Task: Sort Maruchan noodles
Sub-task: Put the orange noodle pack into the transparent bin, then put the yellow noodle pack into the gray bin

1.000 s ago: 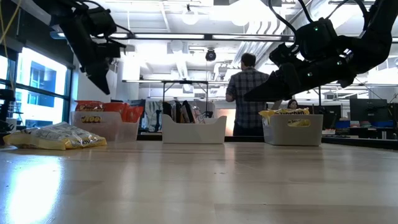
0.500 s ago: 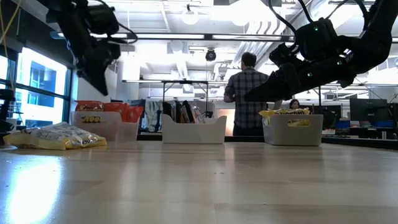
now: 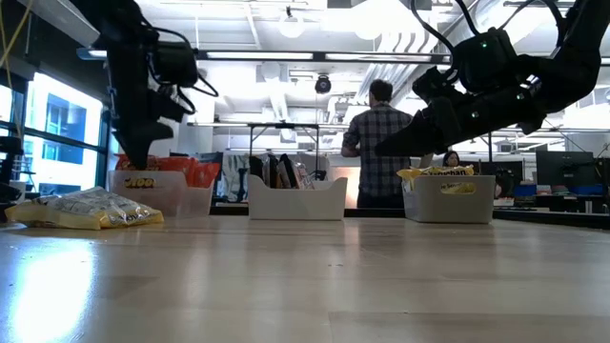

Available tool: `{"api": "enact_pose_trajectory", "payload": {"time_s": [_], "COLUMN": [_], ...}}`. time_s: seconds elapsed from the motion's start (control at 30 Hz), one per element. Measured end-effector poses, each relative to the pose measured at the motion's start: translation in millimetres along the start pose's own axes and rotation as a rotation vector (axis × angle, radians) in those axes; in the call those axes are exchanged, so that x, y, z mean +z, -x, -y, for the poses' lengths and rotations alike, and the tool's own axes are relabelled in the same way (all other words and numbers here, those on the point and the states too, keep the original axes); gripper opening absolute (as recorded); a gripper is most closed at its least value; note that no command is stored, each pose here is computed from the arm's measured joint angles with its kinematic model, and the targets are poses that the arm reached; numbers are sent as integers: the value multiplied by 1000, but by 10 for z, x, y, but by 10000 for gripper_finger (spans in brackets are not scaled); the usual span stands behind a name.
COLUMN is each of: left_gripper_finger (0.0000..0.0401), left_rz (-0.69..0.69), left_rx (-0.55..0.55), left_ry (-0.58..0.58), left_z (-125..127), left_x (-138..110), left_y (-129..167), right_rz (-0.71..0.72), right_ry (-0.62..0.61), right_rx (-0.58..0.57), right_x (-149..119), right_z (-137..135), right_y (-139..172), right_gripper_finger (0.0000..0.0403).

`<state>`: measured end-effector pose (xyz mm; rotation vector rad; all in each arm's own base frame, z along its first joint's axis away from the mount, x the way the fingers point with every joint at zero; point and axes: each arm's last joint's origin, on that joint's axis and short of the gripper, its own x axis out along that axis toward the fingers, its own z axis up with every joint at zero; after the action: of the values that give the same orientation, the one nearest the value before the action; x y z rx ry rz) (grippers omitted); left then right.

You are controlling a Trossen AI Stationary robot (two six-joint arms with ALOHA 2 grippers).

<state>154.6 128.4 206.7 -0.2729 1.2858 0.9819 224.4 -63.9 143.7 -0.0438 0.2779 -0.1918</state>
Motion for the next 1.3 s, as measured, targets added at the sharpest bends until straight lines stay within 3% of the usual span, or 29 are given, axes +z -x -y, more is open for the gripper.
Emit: {"api": "enact_pose_trajectory", "payload": {"time_s": [0.23,0.83,1.07,1.3], "left_gripper_finger": [0,0,0,0], "left_rz": [100,190,361,573], "left_rx": [39,-20,-134,-368], "left_ry": [59,-7,27,-18], "left_z": [-29,118,268,641], "left_x": [117,116,87,103], "left_y": [-25,118,401,552], "right_rz": [0,-7,-25,-26], "right_ry": [0,-1,9,9], "right_rx": [0,0,-21,-24], "right_x": [0,-6,-23,-24], "right_z": [0,0,6,7], "right_y": [0,0,0,0], "right_gripper_finger": [204,204,204,204]}}
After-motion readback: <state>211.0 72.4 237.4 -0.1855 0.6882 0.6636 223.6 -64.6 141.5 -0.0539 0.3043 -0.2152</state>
